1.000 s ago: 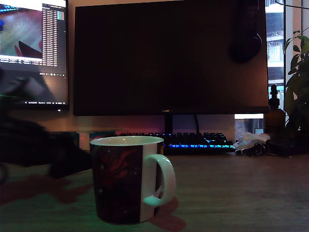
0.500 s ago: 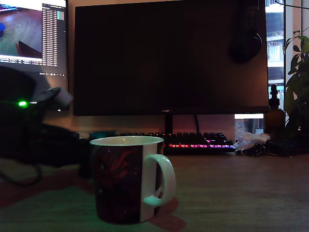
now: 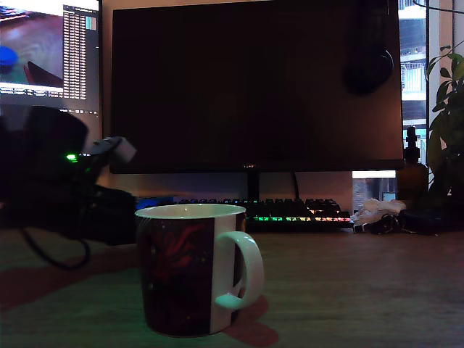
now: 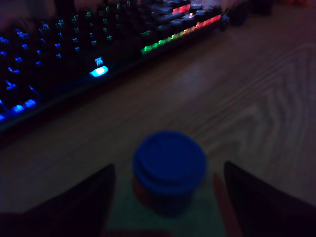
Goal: Pick up the coffee capsules on the table and drop them inside the coffee cup
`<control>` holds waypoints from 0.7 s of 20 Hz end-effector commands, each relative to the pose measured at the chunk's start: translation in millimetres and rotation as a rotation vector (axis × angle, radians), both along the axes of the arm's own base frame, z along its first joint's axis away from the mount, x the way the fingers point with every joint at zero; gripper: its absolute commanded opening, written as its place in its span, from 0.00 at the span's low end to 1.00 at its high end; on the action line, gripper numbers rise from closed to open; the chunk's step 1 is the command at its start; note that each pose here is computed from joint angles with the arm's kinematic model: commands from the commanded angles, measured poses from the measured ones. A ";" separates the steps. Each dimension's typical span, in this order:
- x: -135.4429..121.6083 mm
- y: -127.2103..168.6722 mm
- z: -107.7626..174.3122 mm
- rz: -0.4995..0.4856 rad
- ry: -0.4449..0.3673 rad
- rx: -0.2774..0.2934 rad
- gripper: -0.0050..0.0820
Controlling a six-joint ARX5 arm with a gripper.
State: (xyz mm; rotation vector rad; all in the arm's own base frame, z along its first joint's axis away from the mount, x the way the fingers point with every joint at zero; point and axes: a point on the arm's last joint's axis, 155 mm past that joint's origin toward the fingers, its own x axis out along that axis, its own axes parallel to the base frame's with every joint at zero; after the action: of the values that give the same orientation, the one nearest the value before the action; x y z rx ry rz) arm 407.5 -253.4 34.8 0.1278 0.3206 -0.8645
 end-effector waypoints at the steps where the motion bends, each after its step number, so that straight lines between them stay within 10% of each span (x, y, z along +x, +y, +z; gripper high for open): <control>1: -1.0 -2.4 -5.1 -0.008 0.007 0.007 0.80; 8: -5.2 -4.5 -14.3 -0.021 0.023 0.047 0.77; 14: -5.8 -3.1 -17.9 -0.026 0.018 0.072 0.36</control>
State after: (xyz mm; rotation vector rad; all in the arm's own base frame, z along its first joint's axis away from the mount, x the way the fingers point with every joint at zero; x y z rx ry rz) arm 403.0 -255.3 22.4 0.1659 0.3673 -0.8694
